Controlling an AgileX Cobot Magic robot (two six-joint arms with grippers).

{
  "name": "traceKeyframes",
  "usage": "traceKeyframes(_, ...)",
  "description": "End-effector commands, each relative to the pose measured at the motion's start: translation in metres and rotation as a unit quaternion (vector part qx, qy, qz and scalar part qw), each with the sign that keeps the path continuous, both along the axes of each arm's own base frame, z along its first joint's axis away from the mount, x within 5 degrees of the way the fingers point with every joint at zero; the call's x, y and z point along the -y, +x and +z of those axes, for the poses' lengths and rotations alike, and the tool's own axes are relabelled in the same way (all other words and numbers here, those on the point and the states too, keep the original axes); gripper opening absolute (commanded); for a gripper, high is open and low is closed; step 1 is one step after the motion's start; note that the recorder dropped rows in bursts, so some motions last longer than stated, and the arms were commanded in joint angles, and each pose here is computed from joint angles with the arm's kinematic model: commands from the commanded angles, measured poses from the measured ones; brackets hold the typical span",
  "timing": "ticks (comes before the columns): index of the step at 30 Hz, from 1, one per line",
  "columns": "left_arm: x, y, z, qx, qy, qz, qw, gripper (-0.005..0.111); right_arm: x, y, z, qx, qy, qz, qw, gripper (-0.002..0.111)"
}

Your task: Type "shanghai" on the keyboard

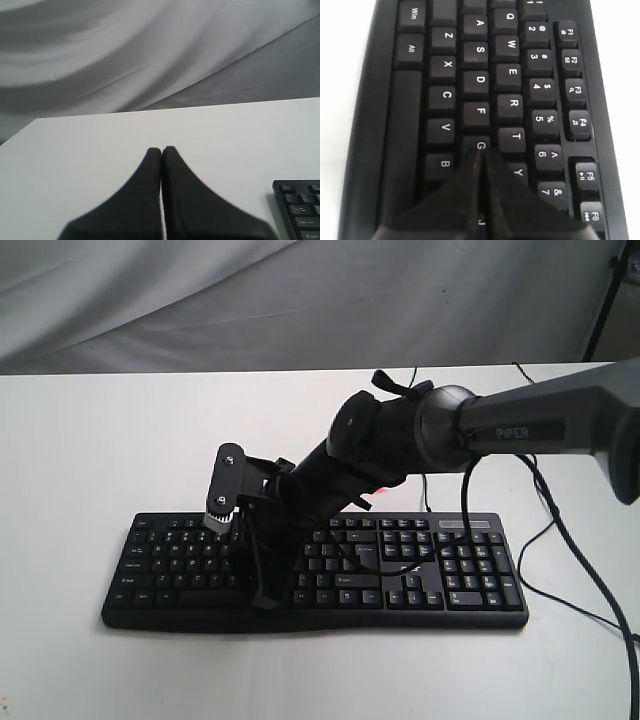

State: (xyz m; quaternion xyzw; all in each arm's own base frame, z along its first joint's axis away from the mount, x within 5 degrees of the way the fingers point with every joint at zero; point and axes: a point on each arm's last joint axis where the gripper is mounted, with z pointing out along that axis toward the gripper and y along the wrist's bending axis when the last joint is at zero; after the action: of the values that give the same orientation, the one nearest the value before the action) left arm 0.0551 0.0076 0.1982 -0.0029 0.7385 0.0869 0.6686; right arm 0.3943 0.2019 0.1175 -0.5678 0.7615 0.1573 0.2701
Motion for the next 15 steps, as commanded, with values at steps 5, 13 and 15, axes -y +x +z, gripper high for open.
traceKeyframes(5, 0.0002, 0.0005, -0.0013, -0.001, -0.002, -0.002, 1.000, 0.001, 0.0031, 0.0006, -0.0019, -0.004, 0.000, 0.003, 1.000, 0.000)
traceKeyframes(13, 0.0002, 0.0005, -0.0013, -0.001, -0.002, -0.002, 1.000, 0.001, 0.0034, 0.0005, -0.0044, -0.004, -0.005, 0.007, 1.000, 0.000)
traceKeyframes(15, 0.0002, 0.0005, -0.0013, -0.001, -0.002, -0.002, 1.000, 0.001, 0.0036, 0.0004, -0.0056, -0.005, -0.006, 0.008, 1.000, 0.000)
